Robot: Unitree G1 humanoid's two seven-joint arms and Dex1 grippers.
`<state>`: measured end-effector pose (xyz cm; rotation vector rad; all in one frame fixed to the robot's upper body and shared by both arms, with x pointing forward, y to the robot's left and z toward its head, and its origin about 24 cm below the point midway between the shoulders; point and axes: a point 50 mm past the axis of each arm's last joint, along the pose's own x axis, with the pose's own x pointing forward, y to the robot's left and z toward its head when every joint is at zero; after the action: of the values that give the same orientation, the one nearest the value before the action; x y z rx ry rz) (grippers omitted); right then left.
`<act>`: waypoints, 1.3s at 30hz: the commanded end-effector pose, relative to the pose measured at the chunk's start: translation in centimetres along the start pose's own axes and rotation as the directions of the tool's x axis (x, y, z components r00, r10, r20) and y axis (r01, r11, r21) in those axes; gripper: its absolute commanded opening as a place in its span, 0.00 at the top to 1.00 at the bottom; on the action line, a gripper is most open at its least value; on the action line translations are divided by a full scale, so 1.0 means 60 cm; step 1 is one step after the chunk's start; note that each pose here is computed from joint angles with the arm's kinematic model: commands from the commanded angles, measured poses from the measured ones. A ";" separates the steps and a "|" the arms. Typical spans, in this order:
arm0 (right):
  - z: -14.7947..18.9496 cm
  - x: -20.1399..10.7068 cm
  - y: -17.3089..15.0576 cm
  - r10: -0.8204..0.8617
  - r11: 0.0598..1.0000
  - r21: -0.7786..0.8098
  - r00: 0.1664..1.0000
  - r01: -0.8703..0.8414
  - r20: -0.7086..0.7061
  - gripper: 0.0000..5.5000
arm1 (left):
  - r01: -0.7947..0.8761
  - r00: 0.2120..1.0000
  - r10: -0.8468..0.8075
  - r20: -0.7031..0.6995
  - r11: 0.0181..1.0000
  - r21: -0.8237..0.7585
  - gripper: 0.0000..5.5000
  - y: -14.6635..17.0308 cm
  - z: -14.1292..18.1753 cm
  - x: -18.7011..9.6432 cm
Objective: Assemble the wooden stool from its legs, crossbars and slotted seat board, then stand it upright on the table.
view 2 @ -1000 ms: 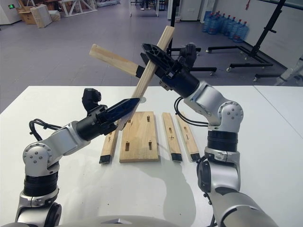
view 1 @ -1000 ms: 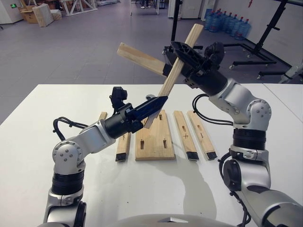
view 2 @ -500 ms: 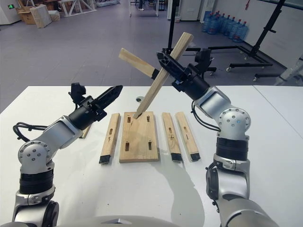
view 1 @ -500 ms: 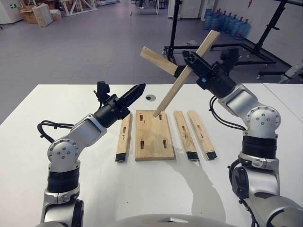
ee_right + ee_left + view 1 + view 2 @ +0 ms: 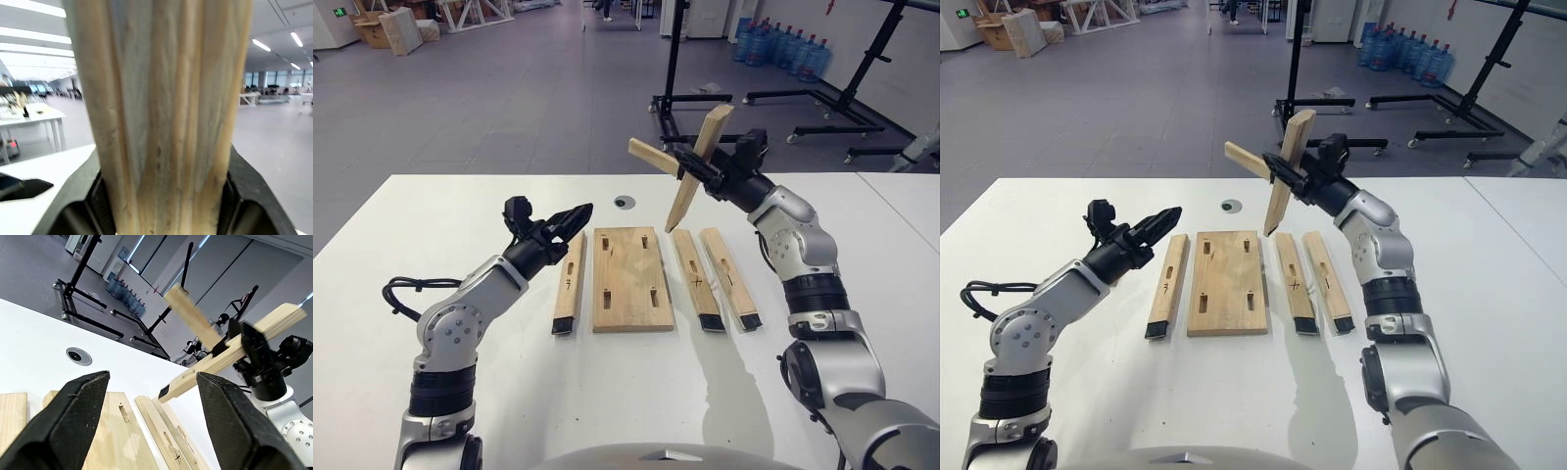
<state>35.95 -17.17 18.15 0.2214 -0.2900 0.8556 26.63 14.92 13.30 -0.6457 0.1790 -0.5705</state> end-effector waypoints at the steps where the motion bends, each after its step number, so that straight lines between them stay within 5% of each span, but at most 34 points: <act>1: 0.012 0.010 0.002 0.135 0.991 -0.011 0.983 -0.135 0.123 0.63 | -0.012 1.000 0.012 -0.013 1.000 0.015 0.41 0.001 -0.008 -0.001; 10: -0.048 0.011 0.021 0.357 0.904 -0.261 0.934 -0.339 0.022 0.63 | -0.012 0.999 0.013 -0.038 0.999 0.039 0.41 0.000 -0.018 -0.001; 39: -0.093 0.007 0.032 0.397 0.880 -0.252 0.915 -0.402 -0.072 0.63 | 0.009 0.997 -0.006 -0.074 0.999 0.036 0.41 -0.015 -0.044 0.000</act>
<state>35.32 -14.21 12.29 -0.0757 -0.4074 1.2157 25.67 13.15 11.69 -0.6081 0.2272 -0.5936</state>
